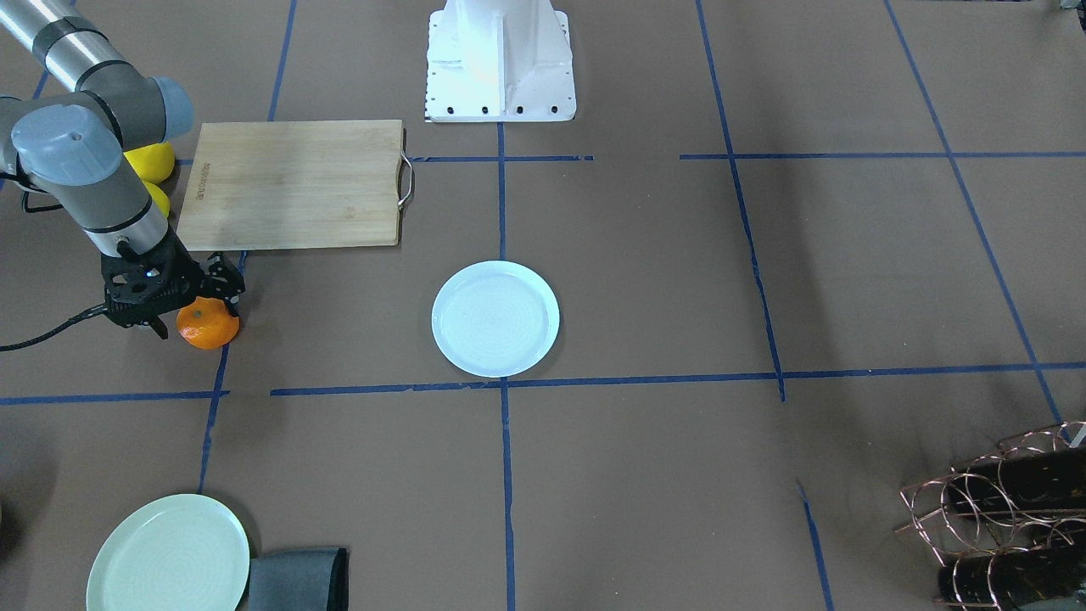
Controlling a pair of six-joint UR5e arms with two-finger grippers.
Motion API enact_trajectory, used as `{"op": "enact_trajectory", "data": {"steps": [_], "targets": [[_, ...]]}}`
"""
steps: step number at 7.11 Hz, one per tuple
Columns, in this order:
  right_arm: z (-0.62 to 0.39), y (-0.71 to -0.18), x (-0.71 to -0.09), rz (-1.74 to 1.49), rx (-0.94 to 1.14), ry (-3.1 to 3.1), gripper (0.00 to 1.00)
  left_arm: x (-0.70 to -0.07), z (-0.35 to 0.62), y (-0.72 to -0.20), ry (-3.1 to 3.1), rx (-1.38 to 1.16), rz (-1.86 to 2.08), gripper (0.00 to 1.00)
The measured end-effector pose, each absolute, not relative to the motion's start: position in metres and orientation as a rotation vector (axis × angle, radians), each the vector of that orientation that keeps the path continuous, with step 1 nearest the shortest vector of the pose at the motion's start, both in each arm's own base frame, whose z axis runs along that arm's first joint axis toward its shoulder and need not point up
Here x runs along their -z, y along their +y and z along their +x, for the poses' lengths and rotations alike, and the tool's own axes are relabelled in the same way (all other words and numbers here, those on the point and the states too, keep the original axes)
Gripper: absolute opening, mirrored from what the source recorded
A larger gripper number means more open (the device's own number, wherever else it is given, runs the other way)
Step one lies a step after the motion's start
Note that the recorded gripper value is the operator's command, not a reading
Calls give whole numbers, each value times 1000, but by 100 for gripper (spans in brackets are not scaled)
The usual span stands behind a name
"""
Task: Pick orange to plate
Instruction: 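Lower the right gripper and close it around the orange, then lift the orange with the right gripper and carry it over the plate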
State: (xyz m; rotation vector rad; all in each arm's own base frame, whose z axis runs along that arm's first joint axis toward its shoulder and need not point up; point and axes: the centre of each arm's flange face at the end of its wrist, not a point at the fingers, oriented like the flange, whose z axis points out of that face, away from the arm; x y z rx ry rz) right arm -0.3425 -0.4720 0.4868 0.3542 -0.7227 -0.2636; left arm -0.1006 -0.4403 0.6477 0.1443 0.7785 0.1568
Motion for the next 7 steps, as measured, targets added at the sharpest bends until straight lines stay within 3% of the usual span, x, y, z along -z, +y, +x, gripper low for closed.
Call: {"op": "enact_trajectory", "data": {"steps": [1, 2, 3, 4, 6, 7], "targets": [[-349, -468, -488, 352, 274, -720, 100, -648, -101, -440, 778, -157, 144, 100], [-354, -465, -490, 350, 279, -715, 54, -648, -101, -440, 778, -158, 144, 100], [-356, -464, -493, 348, 280, -709, 21, -648, -101, -440, 777, -159, 144, 100], [-357, -465, -492, 352, 279, -707, 8, -649, -101, -440, 777, -160, 144, 100], [-358, -464, -461, 377, 253, -747, 7, -648, -101, -440, 777, -160, 146, 100], [-363, -465, -417, 377, 201, -789, 8, -647, -101, -440, 779, -161, 147, 100]]}}
